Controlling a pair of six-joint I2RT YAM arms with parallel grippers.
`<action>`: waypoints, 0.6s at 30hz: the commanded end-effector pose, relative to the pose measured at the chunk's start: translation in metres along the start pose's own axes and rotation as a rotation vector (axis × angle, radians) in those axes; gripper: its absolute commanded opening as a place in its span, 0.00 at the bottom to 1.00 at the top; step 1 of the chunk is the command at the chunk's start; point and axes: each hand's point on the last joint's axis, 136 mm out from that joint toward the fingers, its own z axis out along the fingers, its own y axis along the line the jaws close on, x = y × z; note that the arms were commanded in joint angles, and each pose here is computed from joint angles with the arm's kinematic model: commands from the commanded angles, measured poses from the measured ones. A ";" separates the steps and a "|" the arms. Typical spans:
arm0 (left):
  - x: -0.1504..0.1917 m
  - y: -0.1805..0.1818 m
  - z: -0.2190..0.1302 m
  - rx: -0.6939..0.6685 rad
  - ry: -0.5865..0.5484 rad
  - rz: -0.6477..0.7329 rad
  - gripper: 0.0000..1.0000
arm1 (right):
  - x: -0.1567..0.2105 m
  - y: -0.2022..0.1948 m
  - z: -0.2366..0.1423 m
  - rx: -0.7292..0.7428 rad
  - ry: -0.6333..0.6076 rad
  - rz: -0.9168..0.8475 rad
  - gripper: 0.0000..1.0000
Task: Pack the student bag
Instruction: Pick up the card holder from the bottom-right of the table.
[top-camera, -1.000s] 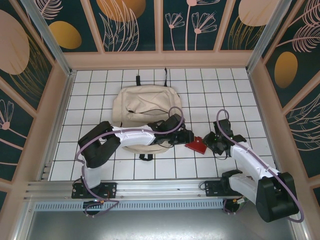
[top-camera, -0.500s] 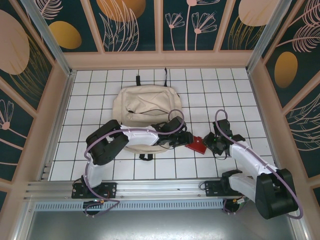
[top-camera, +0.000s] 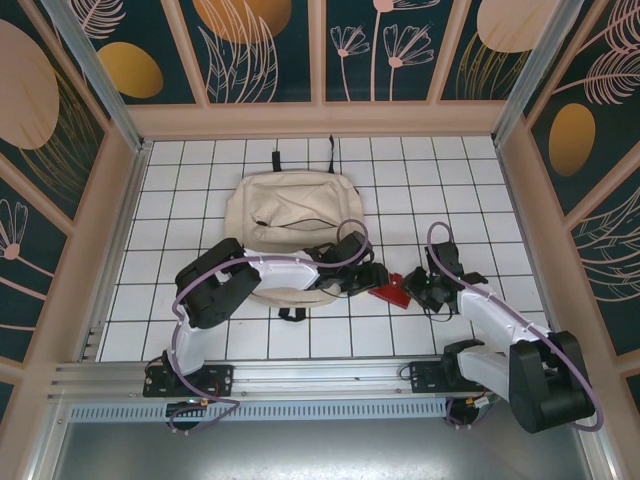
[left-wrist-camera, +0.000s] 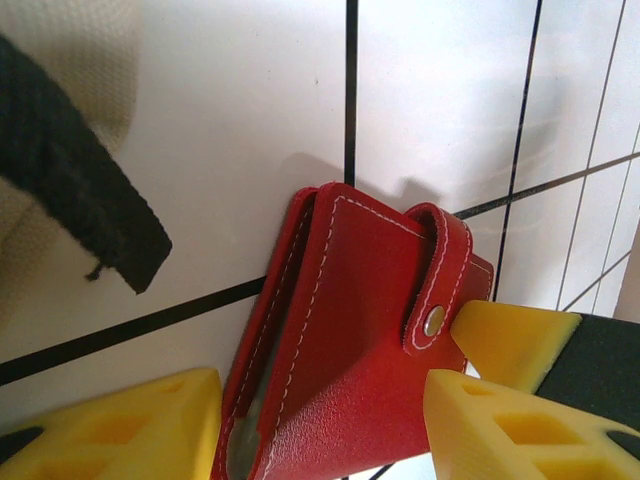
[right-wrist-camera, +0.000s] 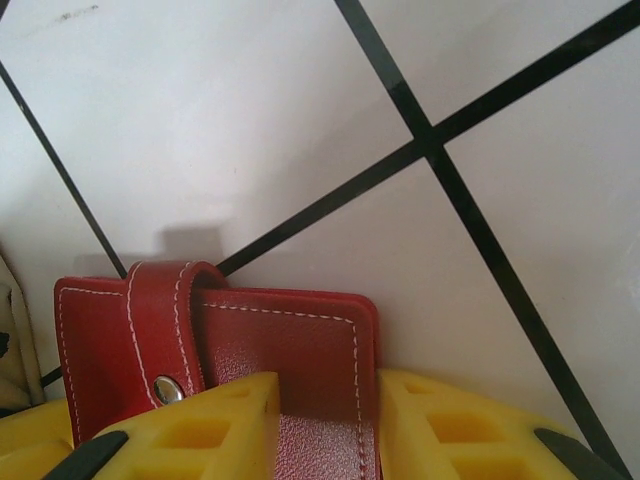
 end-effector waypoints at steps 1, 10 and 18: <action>0.018 -0.014 0.012 0.085 0.083 -0.019 0.56 | 0.016 -0.002 0.011 -0.037 0.073 0.022 0.31; 0.001 -0.073 -0.018 0.214 0.020 0.055 0.49 | 0.010 -0.001 0.010 -0.022 0.052 0.034 0.32; 0.001 -0.079 -0.033 0.211 -0.002 0.115 0.34 | 0.005 0.012 0.003 -0.063 0.044 0.035 0.31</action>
